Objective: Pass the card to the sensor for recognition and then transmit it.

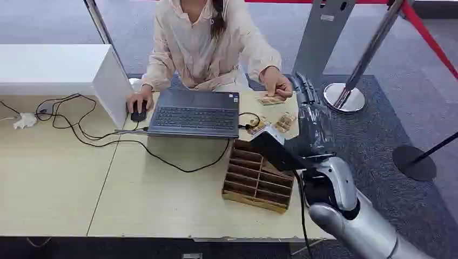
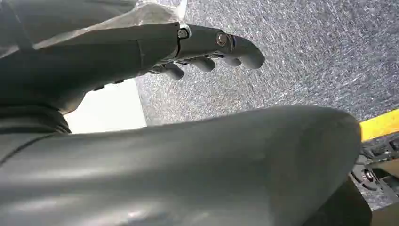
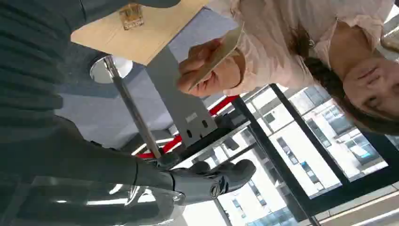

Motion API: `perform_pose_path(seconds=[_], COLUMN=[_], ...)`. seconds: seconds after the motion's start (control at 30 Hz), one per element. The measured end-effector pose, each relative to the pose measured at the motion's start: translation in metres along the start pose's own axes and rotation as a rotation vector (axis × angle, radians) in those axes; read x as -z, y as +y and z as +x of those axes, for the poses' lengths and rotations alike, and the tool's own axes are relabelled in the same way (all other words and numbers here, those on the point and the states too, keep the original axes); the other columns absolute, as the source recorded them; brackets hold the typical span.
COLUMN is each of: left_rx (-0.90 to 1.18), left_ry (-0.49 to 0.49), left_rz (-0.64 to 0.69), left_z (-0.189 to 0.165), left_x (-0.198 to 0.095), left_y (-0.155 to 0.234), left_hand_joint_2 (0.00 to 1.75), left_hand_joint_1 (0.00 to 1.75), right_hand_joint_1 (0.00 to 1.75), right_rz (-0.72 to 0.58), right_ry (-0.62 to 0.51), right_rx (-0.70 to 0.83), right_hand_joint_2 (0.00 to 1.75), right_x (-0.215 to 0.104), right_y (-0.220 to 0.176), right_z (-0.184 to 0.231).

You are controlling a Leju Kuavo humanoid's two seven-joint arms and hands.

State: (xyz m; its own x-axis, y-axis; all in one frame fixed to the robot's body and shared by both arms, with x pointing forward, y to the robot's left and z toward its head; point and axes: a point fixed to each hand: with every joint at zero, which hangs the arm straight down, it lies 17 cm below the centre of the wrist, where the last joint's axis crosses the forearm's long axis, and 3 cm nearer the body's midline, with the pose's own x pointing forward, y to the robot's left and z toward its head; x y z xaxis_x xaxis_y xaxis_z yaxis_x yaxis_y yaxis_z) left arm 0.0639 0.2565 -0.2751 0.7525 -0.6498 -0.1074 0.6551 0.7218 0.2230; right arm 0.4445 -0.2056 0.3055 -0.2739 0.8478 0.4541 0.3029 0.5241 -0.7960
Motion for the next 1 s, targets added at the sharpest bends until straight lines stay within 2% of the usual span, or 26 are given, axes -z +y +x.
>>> perform_pose_path(seconds=[0.8,0.83,0.87,0.9,0.93,0.97,1.0], left_rx=[0.013,0.014,0.014,0.013,0.013,0.013,0.013], left_ry=[0.001,0.001,0.002,0.002,0.002,0.003,0.003], left_rz=[0.008,0.009,0.01,0.01,0.011,0.011,0.012], left_z=[-0.001,-0.001,-0.001,-0.001,-0.001,-0.002,-0.002], left_x=[0.001,0.001,0.001,0.001,0.001,0.002,0.002], left_y=[0.005,0.005,0.005,0.006,0.006,0.007,0.007], left_hand_joint_2=[0.0,0.0,0.0,0.0,0.0,0.0,0.0], left_hand_joint_1=[0.0,0.0,0.0,0.0,0.0,0.0,0.0], right_hand_joint_1=[0.03,0.1,0.26,0.31,0.54,1.01,1.2], right_rz=[0.063,0.063,0.062,0.063,0.06,0.058,0.056], right_ry=[0.027,0.027,0.027,0.029,0.029,0.029,0.029], right_rx=[-0.063,-0.064,-0.068,-0.071,-0.075,-0.077,-0.08], right_hand_joint_2=[1.75,1.75,1.75,1.75,1.75,1.75,1.75], right_x=[0.011,0.011,0.012,0.013,0.014,0.015,0.015], right_y=[0.041,0.042,0.042,0.043,0.043,0.043,0.043], right_z=[-0.014,-0.015,-0.015,-0.016,-0.017,-0.017,-0.017])
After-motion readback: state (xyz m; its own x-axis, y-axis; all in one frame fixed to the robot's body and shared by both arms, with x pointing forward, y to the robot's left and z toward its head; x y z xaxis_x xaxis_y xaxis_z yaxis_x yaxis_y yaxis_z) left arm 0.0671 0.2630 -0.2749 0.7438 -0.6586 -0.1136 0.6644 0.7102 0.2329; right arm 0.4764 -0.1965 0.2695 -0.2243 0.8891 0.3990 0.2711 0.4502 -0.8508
